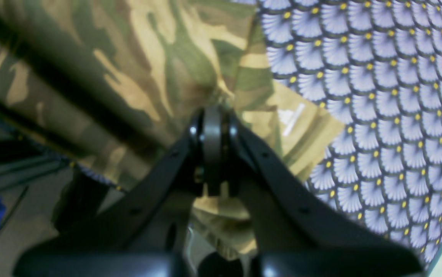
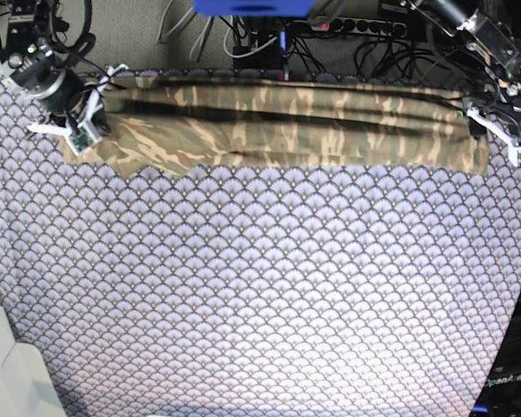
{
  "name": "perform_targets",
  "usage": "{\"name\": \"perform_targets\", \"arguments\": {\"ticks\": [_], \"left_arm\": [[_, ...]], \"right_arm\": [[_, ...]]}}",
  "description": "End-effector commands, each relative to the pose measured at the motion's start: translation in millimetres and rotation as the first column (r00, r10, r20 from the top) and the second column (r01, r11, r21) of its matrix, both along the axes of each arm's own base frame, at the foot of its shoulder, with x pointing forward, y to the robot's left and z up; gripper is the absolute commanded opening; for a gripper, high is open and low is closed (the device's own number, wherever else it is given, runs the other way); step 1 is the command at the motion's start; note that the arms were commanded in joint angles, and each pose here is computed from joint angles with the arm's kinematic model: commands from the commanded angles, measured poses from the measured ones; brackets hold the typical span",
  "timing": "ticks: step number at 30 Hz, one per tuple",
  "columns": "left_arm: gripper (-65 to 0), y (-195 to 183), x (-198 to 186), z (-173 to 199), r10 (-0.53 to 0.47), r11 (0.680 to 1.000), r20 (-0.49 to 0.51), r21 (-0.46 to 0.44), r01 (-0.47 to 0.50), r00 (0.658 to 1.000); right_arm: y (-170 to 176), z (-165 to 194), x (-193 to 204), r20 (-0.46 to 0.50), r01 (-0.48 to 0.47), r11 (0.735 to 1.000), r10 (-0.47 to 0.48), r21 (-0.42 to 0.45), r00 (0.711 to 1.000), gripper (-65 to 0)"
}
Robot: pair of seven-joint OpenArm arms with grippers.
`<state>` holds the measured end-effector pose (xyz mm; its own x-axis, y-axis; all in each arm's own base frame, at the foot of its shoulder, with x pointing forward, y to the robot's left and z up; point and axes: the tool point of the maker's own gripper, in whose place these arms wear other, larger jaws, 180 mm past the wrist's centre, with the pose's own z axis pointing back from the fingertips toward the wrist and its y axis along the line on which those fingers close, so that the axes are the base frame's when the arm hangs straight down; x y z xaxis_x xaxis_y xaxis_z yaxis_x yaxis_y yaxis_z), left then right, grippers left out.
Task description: Fold the T-shirt properly
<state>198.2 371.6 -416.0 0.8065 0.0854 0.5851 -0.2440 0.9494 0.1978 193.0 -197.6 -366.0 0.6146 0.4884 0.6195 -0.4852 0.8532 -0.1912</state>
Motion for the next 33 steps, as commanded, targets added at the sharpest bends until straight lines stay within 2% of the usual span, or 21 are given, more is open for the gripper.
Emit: {"name": "perform_targets", "arguments": {"ticks": [1, 11, 26, 33], "left_arm": [[-18.8, 9.3, 2.2, 7.3, 0.01, 0.999, -0.003, 0.031, -0.01, 1.0], [-18.8, 9.9, 4.1, 8.6, 0.01, 0.999, 0.001, 0.033, -0.01, 1.0], [-18.8, 9.9, 4.1, 8.6, 0.01, 0.999, 0.001, 0.033, -0.01, 1.0], [-18.8, 9.9, 4.1, 8.6, 0.01, 0.999, 0.001, 0.033, -0.01, 1.0]], "right_arm": [[-2.3, 6.3, 1.1, 0.024, 0.014, 1.0, -0.014, 0.005, 1.0, -65.0], [26.2, 0.0, -20.1, 0.048, 0.077, 0.984, -0.085, 0.158, 0.995, -65.0], [-2.0, 3.4, -21.9, 0.058, 0.148, 0.982, -0.156, 0.117, 0.986, -65.0], [13.0, -2.3, -29.2, 0.039, 0.191, 0.966, -0.201, 0.176, 0.979, -65.0]]}}
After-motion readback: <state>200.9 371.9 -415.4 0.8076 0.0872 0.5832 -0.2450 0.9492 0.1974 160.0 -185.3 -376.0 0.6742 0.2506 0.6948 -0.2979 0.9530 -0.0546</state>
